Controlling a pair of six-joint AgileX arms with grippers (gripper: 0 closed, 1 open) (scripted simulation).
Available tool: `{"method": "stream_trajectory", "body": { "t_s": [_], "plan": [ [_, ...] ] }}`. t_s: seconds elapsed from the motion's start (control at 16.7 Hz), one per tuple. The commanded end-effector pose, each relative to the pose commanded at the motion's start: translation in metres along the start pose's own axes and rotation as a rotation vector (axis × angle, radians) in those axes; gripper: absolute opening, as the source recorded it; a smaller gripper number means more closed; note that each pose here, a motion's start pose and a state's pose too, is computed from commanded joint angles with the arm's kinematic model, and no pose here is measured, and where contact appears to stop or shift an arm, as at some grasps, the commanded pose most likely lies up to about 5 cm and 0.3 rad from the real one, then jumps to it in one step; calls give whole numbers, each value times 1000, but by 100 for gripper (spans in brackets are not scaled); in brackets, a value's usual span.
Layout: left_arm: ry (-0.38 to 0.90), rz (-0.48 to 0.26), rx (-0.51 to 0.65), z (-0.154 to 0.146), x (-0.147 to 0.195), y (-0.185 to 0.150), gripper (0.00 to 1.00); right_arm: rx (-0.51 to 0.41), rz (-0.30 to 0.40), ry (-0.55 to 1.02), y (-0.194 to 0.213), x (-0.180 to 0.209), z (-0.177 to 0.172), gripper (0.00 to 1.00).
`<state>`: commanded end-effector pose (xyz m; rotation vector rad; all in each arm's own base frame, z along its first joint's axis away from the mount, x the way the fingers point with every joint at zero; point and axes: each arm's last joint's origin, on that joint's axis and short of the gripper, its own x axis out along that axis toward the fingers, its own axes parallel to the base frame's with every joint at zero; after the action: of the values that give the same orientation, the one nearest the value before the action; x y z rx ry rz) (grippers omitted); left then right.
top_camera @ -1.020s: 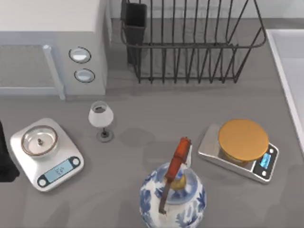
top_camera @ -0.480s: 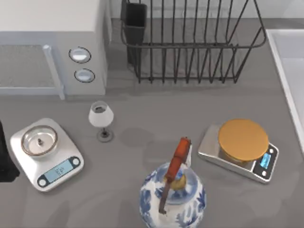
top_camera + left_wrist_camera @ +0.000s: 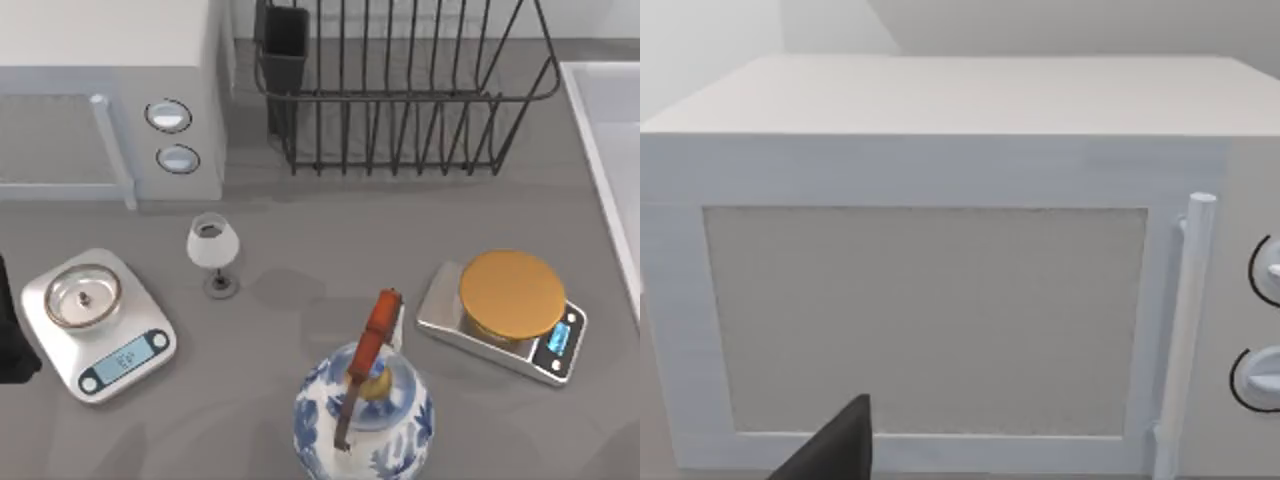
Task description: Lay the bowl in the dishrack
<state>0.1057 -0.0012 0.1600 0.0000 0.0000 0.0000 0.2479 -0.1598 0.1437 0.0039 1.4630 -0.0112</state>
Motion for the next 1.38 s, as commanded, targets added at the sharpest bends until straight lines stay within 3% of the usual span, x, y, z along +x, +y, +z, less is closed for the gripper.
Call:
{"method": "stream_trajectory", "body": {
  "t_s": [0.36, 1.14, 1.38],
  "plan": [
    [0, 0, 0, 0, 0, 0, 100, 0, 4, 6, 1, 11, -2, 100],
    [0, 0, 0, 0, 0, 0, 100, 0, 4, 6, 1, 11, -2, 2],
    [0, 0, 0, 0, 0, 0, 100, 0, 4, 6, 1, 11, -2, 0]
  ]
}}
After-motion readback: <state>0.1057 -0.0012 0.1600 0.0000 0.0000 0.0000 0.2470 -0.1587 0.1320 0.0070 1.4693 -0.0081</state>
